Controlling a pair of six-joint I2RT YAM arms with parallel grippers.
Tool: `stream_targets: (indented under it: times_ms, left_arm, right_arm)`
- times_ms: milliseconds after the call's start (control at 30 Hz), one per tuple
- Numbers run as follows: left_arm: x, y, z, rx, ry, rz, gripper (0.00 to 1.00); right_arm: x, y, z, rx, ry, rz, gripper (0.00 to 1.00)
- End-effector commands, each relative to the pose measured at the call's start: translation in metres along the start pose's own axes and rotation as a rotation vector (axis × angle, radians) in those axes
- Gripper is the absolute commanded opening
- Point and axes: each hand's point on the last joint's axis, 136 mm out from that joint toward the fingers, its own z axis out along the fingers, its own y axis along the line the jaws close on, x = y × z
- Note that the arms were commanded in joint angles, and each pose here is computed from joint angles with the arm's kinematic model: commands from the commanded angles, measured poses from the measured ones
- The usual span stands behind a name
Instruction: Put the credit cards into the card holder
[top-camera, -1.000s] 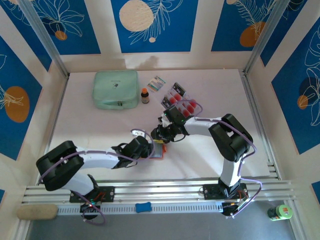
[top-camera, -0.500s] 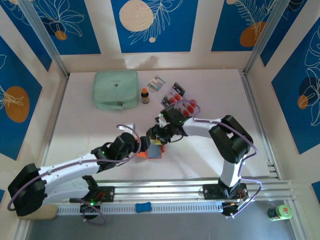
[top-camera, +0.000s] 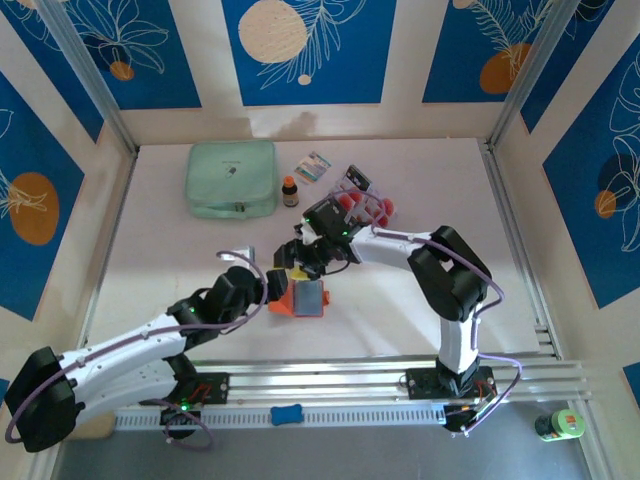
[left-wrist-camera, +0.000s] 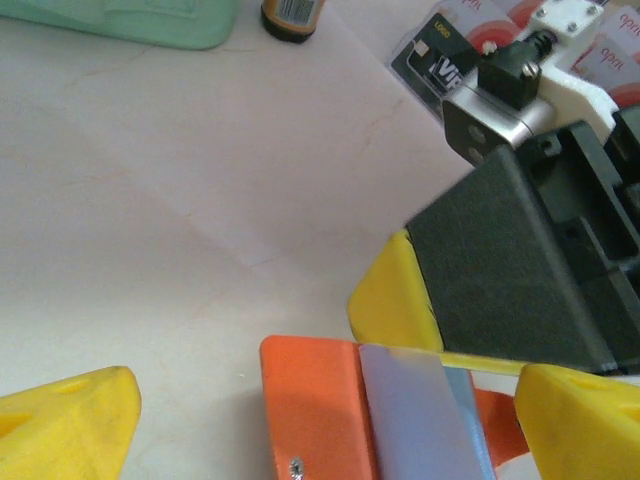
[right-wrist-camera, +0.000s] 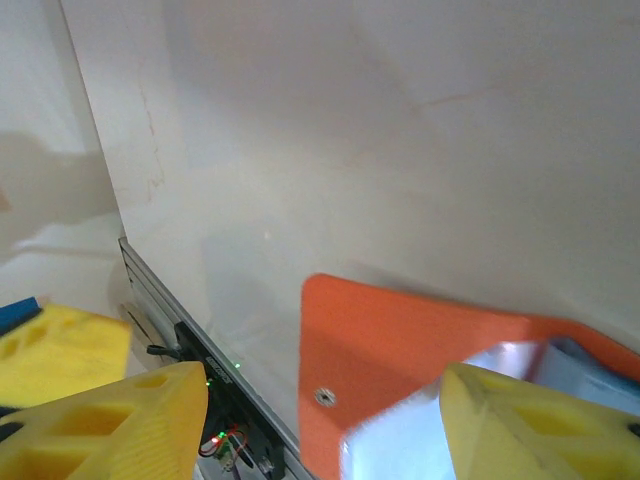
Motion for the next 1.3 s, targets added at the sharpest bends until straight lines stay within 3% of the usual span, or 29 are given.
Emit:
stream_targets:
  times_ms: [0,333,600,867,1000,1267]
  left_arm:
    - [0.01,0.009,-0.001,-0.016,0.032,0.036,0.96]
    - [0.018,0.014,0.0,-0.027,0.058,0.048,0.96]
    - [0.044,0.023,0.016,-0.073,0.158,0.129,0.96]
    - [0.065,0.041,0.024,-0.138,0.208,0.151,0.96]
    - [0.069,0.045,0.026,-0.156,0.219,0.152,0.96]
    - [0.071,0.046,0.03,-0.167,0.225,0.147,0.96]
  right_arm:
    - [0.004,0.01,0.011,-0.013,0.034,0.01,0.63]
    - [0.002,0.0,0.026,-0.015,0.048,0.063,0.63]
    - [-0.002,0.002,0.023,-0.044,0.04,0.079,0.63]
    - [-0.01,0.008,-0.006,-0.068,-0.023,0.05,0.63]
    - [-0.005,-0.005,-0.028,0.0,-0.061,0.017,0.62]
    - [0.023,-0.077,-0.065,0.379,-0.099,-0.073,0.62]
